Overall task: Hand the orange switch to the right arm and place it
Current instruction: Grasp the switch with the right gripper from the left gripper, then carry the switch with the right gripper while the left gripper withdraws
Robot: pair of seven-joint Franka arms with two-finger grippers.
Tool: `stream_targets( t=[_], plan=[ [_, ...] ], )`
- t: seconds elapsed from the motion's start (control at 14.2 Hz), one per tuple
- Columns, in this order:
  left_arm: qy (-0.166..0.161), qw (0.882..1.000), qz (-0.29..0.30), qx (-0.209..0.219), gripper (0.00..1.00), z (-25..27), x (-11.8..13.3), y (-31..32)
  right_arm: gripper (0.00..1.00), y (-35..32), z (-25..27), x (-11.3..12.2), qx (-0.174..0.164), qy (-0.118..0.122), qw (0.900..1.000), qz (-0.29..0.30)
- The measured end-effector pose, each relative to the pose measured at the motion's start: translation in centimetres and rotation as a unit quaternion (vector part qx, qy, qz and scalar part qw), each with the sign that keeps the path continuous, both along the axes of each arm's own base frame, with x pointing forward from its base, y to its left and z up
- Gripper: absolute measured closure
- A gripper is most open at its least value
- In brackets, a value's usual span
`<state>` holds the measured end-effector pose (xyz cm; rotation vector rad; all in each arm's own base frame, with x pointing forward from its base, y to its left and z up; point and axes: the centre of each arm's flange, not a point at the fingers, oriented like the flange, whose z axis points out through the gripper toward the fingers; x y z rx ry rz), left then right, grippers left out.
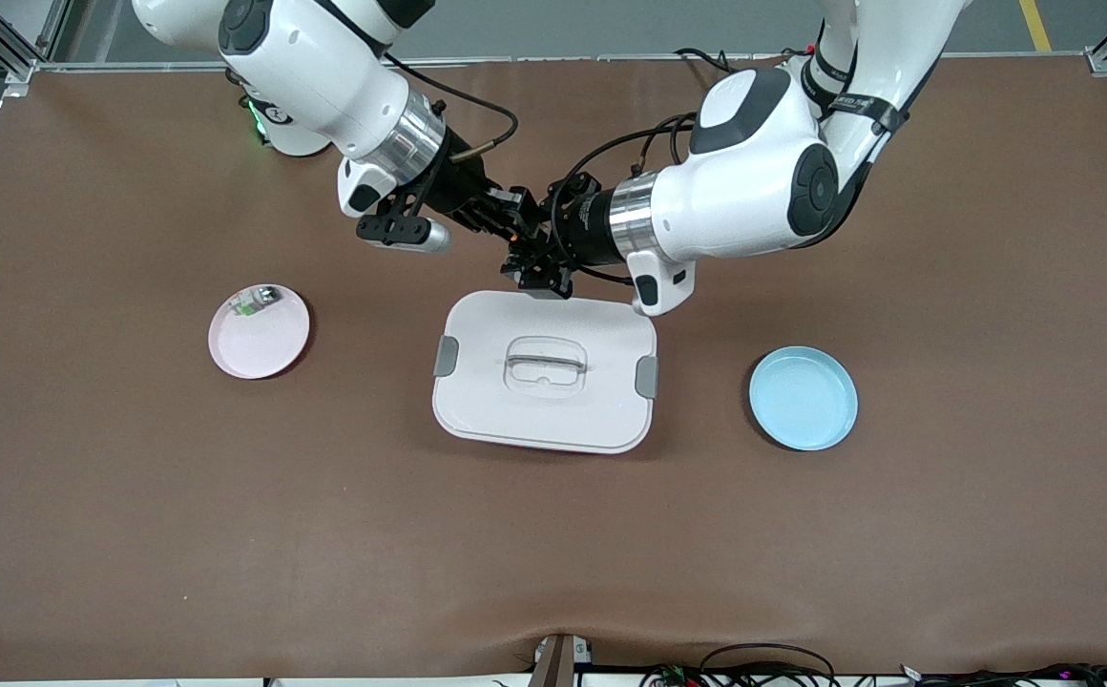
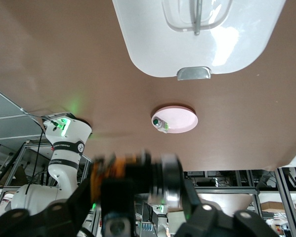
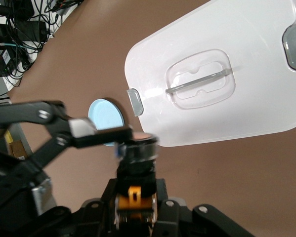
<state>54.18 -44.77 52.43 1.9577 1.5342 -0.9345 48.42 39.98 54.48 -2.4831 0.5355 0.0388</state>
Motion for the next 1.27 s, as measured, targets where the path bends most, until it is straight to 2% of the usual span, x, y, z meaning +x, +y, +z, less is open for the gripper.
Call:
stream_targets(
  t=[0.07, 0.14, 0.42, 0.57, 0.71, 0.92, 0.99, 1.13, 1.27],
  plan=[
    [-0.005, 1.000, 0.003, -0.004, 0.04, 0.6, 0.3, 0.2, 0.67, 0.0, -0.1, 0.0, -0.001, 0.002, 1.000, 0.000],
    [-0.010, 1.000, 0.007, -0.008, 0.00, 1.2, 0.6, 0.5, 0.67, 0.0, -0.3, 0.1, -0.002, 0.003, 1.000, -0.001],
    [-0.021, 1.000, 0.019, -0.013, 0.00, 2.6, 1.9, 2.0, 0.67, -0.4, -0.7, 0.3, -0.011, 0.012, 1.000, 0.001],
    [-0.045, 0.999, 0.023, -0.002, 0.00, 3.0, 3.0, 3.6, 0.67, -0.9, -1.2, 0.1, -0.046, 0.017, 0.999, 0.020],
    [-0.081, 0.996, 0.026, 0.012, 0.00, 4.0, 4.3, 5.6, 0.67, -1.1, -1.6, -0.1, -0.089, 0.010, 0.995, 0.041],
    [-0.144, 0.989, 0.023, 0.037, 0.00, 5.9, 6.0, 9.5, 0.67, -1.6, -2.0, -0.6, -0.130, 0.009, 0.988, 0.081],
    [-0.173, 0.983, 0.011, 0.057, 0.00, 6.4, 6.2, 10.6, 0.67, -2.1, -2.0, -0.6, -0.142, 0.009, 0.984, 0.106],
    [-0.224, 0.968, -0.031, 0.105, 0.00, 7.0, 6.2, 12.0, 0.67, -4.0, -1.6, -0.2, -0.174, 0.004, 0.969, 0.174],
    [-0.267, 0.950, -0.079, 0.144, 0.00, 7.0, 6.7, 13.8, 0.67, -6.7, -1.2, 0.5, -0.221, -0.004, 0.945, 0.243]
  ],
)
